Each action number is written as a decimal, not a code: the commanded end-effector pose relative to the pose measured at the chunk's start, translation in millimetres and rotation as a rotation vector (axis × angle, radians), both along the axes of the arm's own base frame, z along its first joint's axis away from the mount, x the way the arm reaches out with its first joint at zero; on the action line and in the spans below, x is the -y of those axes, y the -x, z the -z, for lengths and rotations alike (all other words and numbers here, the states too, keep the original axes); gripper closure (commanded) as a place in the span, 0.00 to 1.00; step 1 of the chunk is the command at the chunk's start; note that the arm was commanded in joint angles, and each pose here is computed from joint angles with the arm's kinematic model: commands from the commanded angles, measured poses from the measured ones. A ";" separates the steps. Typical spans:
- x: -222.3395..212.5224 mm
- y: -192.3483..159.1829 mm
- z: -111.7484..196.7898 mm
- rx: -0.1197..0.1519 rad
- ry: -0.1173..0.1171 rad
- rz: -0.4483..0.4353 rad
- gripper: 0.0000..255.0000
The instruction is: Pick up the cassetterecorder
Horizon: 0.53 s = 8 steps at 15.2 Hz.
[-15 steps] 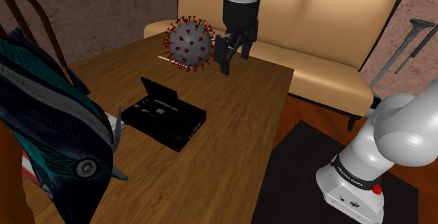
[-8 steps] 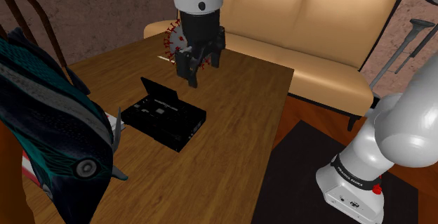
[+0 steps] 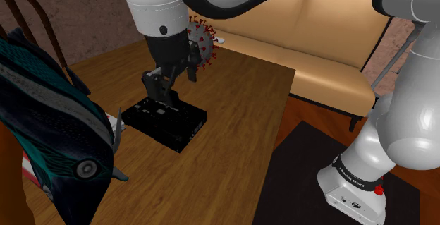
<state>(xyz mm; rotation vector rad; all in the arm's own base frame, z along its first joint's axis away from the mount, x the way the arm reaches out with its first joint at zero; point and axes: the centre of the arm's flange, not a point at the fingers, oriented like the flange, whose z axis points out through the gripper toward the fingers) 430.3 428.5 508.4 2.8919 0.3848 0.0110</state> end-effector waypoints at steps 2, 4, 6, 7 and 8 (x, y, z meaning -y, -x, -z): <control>-1.4 0.6 15.7 0.001 0.000 -0.001 0.00; -1.4 0.6 24.0 0.001 0.000 -0.001 0.00; -1.4 0.6 24.0 0.001 0.000 -0.001 0.00; -1.3 0.6 23.9 0.001 0.000 -0.001 1.00; -1.3 0.6 23.9 0.001 0.000 -0.001 1.00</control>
